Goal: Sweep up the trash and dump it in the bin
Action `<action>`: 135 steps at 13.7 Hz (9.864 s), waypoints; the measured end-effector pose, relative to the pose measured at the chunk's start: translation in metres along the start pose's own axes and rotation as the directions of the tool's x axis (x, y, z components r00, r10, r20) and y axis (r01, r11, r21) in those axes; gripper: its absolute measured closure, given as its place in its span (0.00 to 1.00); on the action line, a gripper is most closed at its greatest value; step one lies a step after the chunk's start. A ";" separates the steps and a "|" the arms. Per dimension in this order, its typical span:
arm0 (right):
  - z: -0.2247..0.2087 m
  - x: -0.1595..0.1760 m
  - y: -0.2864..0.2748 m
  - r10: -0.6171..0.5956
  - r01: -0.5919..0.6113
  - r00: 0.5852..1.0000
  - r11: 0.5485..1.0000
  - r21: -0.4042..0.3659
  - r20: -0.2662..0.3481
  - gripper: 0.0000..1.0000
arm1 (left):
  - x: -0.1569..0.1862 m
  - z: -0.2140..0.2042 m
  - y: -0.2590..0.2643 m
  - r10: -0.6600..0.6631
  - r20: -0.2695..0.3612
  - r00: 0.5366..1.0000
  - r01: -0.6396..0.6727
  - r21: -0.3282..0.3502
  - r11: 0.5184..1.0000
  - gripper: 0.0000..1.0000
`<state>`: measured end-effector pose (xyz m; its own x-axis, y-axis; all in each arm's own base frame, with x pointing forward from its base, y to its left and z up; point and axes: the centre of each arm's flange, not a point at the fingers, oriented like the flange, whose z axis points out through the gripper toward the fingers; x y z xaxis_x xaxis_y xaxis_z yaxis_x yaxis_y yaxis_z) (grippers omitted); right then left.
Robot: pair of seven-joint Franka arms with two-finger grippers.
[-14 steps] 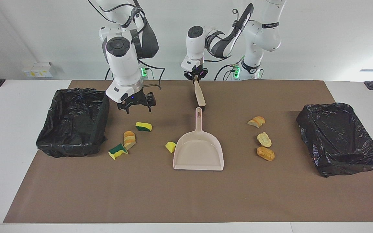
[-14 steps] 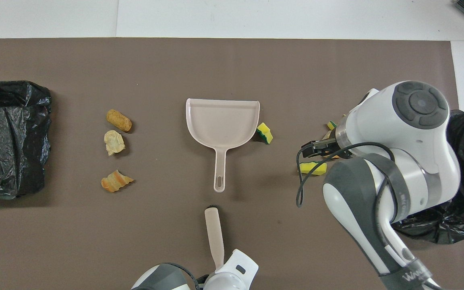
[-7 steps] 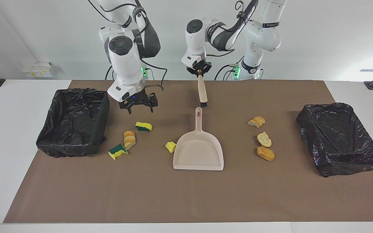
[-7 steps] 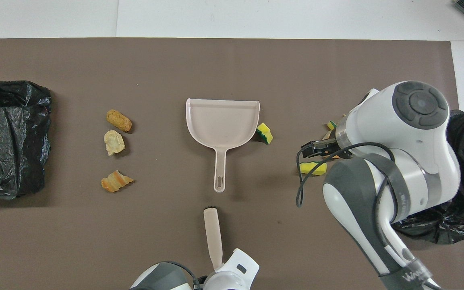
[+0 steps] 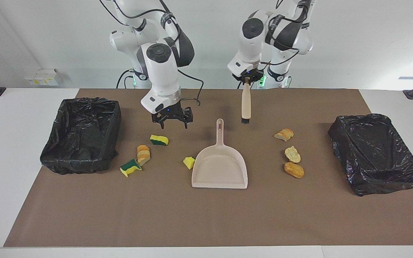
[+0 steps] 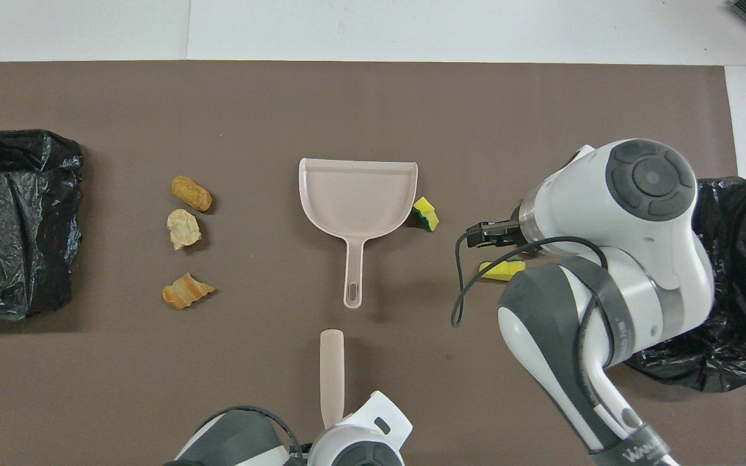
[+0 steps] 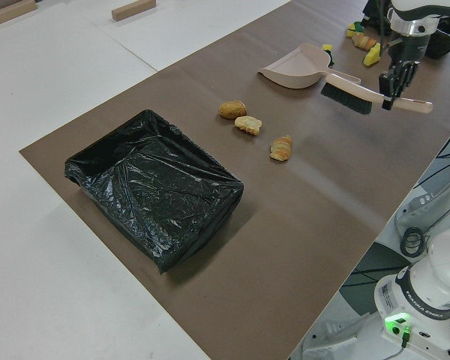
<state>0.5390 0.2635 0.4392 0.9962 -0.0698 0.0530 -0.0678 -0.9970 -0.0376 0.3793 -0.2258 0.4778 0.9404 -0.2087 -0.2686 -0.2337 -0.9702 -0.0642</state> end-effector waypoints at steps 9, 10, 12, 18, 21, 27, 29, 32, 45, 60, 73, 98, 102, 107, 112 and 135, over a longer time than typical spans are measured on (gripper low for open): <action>0.064 -0.055 -0.158 0.019 -0.023 0.996 0.999 -0.041 -0.089 0.00 | 0.108 -0.010 -0.213 0.014 -0.052 0.999 -0.010 0.070 0.998 0.74; 0.075 -0.056 -0.165 0.009 -0.013 0.995 0.999 -0.040 -0.101 0.00 | 0.113 -0.005 -0.223 0.016 -0.054 0.998 -0.012 0.069 0.998 0.74; 0.090 -0.052 -0.165 0.007 -0.011 0.995 0.999 -0.044 -0.104 0.04 | 0.119 0.004 -0.227 0.018 -0.049 0.999 -0.015 0.067 0.998 0.74; 0.096 -0.049 -0.159 0.011 -0.016 0.995 0.998 -0.053 -0.102 0.30 | 0.123 0.022 -0.214 0.035 -0.029 0.999 -0.033 0.067 0.997 0.74; 0.099 -0.053 -0.157 0.009 -0.015 0.996 0.998 -0.067 -0.089 0.33 | 0.123 0.025 -0.210 -0.003 -0.034 0.999 0.005 0.067 0.998 0.74; 0.100 -0.058 -0.156 0.004 -0.010 0.997 0.997 -0.074 -0.082 0.36 | 0.125 0.033 -0.208 -0.203 -0.050 0.978 0.205 0.041 0.978 0.74; 0.098 -0.058 -0.156 0.004 -0.010 0.996 0.997 -0.072 -0.084 0.37 | 0.124 0.039 -0.206 -0.233 -0.040 0.972 0.234 0.039 0.971 0.74; 0.092 -0.057 -0.156 0.001 -0.007 0.996 0.998 -0.068 -0.091 0.46 | 0.124 0.042 -0.206 -0.240 -0.035 0.970 0.242 0.038 0.970 0.74; 0.012 -0.015 -0.064 -0.409 0.409 0.912 0.902 -0.139 0.025 0.69 | 0.120 0.083 -0.197 -0.354 -0.025 0.935 0.353 -0.034 0.935 0.74; 0.040 0.002 -0.014 -0.982 0.990 0.139 0.138 -0.016 0.129 0.69 | 0.111 0.042 -0.117 -0.327 -0.081 0.942 0.322 -0.073 0.944 0.74; 0.068 -0.003 -0.028 -0.994 0.999 -0.032 -0.034 -0.017 0.108 0.69 | 0.172 0.094 -0.168 0.062 -0.064 0.996 -0.060 0.034 0.998 0.74; 0.077 -0.006 -0.032 -0.990 0.995 -0.098 -0.101 -0.019 0.100 0.69 | 0.043 0.087 -0.115 -0.509 0.248 0.825 0.544 -0.103 0.833 0.74; 0.079 -0.008 -0.034 -0.990 0.994 -0.103 -0.105 -0.019 0.100 0.69 | 0.049 0.123 -0.057 -0.465 0.132 0.876 0.480 -0.120 0.869 0.74; 0.082 -0.008 -0.037 -0.991 0.995 -0.097 -0.100 -0.023 0.097 0.69 | 0.060 0.115 0.032 -0.352 0.016 0.936 0.347 -0.207 0.915 0.74; 0.085 -0.009 -0.041 -0.991 0.995 -0.095 -0.098 -0.030 0.091 0.69 | 0.064 0.091 0.099 -0.293 -0.006 0.956 0.277 -0.316 0.907 0.74; 0.086 -0.019 -0.044 -0.991 1.000 0.020 0.022 0.009 0.129 0.69 | 0.186 0.090 -0.042 0.386 -0.076 0.919 -0.390 -0.047 0.919 0.74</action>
<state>0.5275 0.3119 0.3538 0.0945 0.9914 -0.0900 0.9949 -0.0909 0.0435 0.5414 -0.2130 0.3442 0.7929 -0.5761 -0.1986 -0.5704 -0.8163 0.0908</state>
